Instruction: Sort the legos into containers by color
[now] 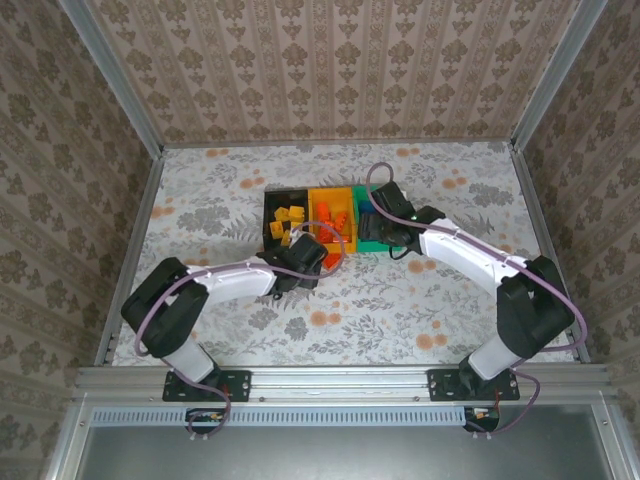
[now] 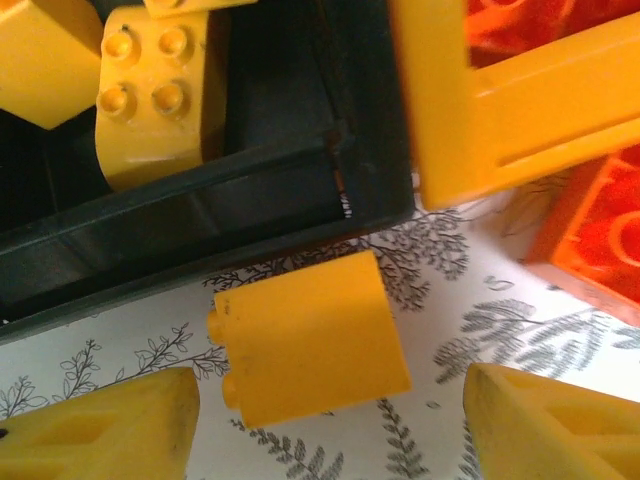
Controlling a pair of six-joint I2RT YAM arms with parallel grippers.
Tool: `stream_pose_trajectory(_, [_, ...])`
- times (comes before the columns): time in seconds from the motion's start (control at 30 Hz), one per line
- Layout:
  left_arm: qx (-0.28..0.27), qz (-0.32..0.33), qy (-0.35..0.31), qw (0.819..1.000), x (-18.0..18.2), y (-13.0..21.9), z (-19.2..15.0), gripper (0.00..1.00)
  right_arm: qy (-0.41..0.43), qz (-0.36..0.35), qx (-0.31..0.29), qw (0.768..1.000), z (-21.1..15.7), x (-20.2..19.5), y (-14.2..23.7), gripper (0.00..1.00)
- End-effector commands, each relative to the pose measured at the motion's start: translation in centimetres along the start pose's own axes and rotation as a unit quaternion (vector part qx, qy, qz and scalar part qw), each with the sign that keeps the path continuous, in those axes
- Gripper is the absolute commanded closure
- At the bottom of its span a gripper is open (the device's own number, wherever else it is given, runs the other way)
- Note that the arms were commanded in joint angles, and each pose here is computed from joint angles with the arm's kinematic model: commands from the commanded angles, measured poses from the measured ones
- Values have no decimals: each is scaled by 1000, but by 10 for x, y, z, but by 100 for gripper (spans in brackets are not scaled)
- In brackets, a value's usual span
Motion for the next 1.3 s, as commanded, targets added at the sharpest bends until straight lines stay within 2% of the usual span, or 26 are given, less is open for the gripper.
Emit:
stream_pose_trajectory(0.0, [-27,24,14,999,0,-3,9,30,-5,18,-24,1000,6,2,13,26])
stream_pose_trajectory(0.23, [-24,21,16,999,-3,-21,3,31,-5,27,-37,999,9,2,22,26])
stream_pose_trajectory(0.37, [-30,14,22,999,-3,-26,0,41,-6,31,-42,999,10,1,27,26])
stream_pose_trajectory(0.6, [-37,9,22,999,-2,-15,-3,60,-9,29,-45,999,8,-1,28,26])
stream_pose_trajectory(0.7, [-39,4,22,999,-3,-2,-9,63,-11,30,-43,999,8,-1,28,26])
stream_pose_trajectory(0.97, [-95,-36,51,994,11,73,-5,62,-21,31,-32,999,-4,-7,23,26])
stream_pose_trajectory(1.13, [-124,-46,77,988,36,100,21,61,-24,25,-22,999,-14,-13,19,26])
stream_pose_trajectory(1.27, [-138,-41,101,985,61,99,55,60,-25,23,-16,999,-20,-15,18,26])
Point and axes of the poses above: each hand's point on the last joint's axis, 136 mm out from that joint toward the fingers, its own y axis back along the fingers, its own x axis along the line the jaws close on, z = x × y, the point moved 8 cm from there along y, back along the fingers, and after that the axes turned 5 degrees about -y, right-handed, at the moved point
